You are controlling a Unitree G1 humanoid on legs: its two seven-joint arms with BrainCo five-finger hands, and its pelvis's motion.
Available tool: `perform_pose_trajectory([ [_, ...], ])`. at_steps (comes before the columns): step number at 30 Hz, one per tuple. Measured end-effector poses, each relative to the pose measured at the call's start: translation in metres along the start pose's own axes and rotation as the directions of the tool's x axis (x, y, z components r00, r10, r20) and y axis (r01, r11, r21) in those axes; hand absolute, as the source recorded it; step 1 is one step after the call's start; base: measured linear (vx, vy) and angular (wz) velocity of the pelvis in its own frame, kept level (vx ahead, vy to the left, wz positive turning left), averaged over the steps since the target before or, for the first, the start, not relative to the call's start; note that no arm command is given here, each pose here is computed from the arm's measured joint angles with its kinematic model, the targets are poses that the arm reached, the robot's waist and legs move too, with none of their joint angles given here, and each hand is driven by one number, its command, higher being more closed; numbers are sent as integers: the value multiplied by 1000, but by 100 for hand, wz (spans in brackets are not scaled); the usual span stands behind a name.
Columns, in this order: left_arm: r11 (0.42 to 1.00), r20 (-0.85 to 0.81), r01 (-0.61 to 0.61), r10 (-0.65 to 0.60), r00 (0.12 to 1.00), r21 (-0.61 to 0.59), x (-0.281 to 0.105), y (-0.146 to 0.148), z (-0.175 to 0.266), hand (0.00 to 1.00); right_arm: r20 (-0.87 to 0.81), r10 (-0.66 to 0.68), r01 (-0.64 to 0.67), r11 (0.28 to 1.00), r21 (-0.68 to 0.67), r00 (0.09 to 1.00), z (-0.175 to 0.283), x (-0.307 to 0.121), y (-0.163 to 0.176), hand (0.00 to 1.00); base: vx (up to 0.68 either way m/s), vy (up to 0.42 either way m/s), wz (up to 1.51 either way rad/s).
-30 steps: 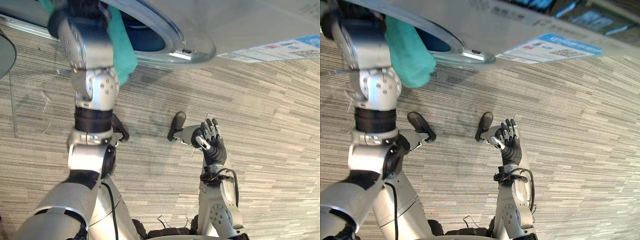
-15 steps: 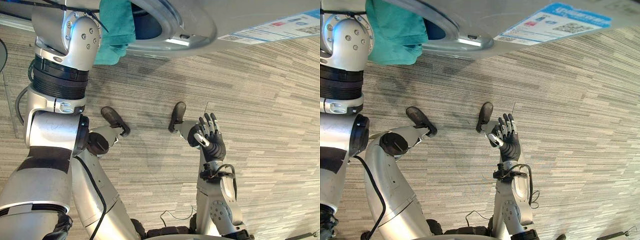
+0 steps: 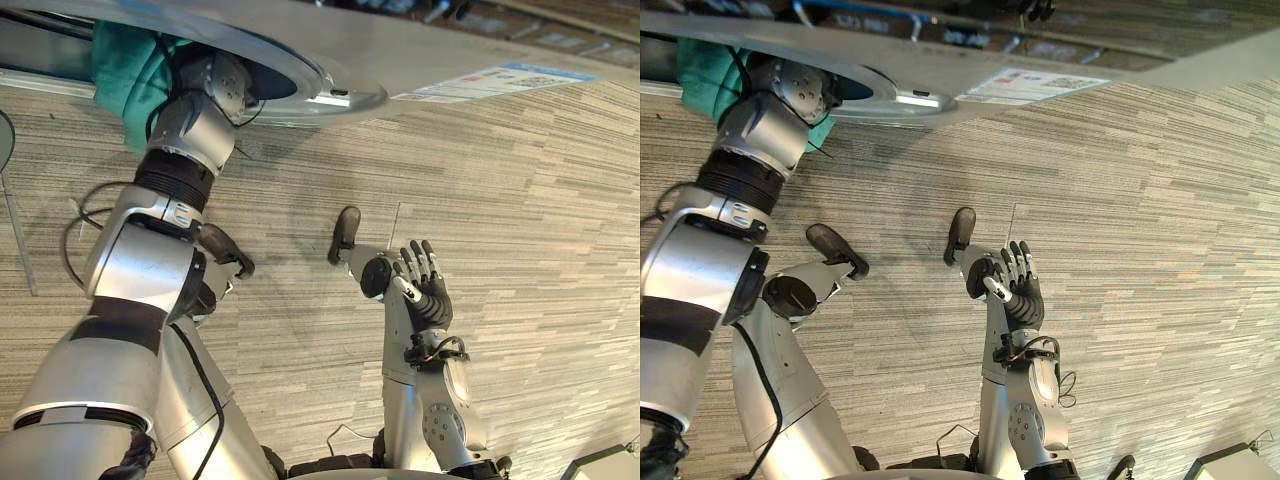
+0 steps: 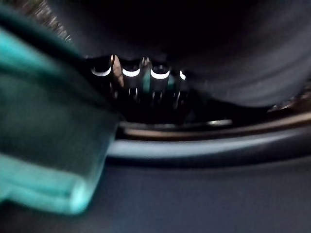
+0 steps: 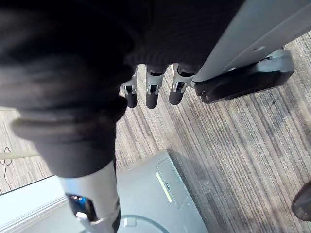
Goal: Pick up the laundry basket with both hands and put the clothes into the washing machine.
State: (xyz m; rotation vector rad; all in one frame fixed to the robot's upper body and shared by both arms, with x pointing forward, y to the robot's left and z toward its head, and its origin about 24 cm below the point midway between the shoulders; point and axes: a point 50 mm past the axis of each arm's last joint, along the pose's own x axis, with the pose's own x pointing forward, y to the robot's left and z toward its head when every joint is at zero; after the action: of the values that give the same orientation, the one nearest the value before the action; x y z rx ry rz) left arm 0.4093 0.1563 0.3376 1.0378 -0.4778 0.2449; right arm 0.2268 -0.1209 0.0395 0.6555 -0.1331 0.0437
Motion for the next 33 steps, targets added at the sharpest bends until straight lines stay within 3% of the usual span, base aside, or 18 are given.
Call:
perform_pose_trajectory([
  [5,986,-69,-34,23,997,-164,2,18,-12,0,-21,27,-28,999,-40,999,2,-1,-4,0,-60,-9,-11],
  [7,983,-62,-67,58,996,-168,4,29,-9,0,-29,22,-23,999,-41,999,0,-4,-5,0,-37,-16,-7],
  [11,911,-25,-373,374,927,-178,-2,66,2,0,-7,4,-5,999,-42,1000,-1,-12,-5,0,-36,-21,1],
  [13,864,-43,-461,462,886,-204,-9,72,-1,0,1,-11,11,998,-60,1000,-1,-12,-5,0,-38,-23,15],
  [16,808,-53,-539,544,838,-239,-32,63,-12,0,4,-41,42,996,-75,999,-2,-12,-6,0,-46,-46,33],
  [19,770,-108,-592,585,804,-236,-79,21,-36,0,6,-103,103,990,-98,995,-4,-12,-15,0,-49,-74,42],
  [21,774,-241,-591,544,804,-227,-130,-24,-57,0,2,-155,155,982,-111,988,-6,-7,-24,0,-49,-78,32],
  [25,801,-377,-550,446,812,-237,-183,-64,-67,0,-15,-181,178,977,-118,983,-9,2,-27,0,-29,-78,27],
  [28,807,-415,-445,279,866,-388,-211,-98,-57,0,-61,-211,200,969,-144,976,-14,2,-35,0,-3,-63,20],
  [31,743,-386,-342,121,914,-576,-230,-120,-48,0,-144,-245,216,957,-193,959,-25,-3,-46,0,8,-58,17],
  [33,717,-358,-297,69,931,-631,-236,-127,-44,0,-162,-253,217,954,-207,954,-27,-5,-49,0,21,-72,16],
])
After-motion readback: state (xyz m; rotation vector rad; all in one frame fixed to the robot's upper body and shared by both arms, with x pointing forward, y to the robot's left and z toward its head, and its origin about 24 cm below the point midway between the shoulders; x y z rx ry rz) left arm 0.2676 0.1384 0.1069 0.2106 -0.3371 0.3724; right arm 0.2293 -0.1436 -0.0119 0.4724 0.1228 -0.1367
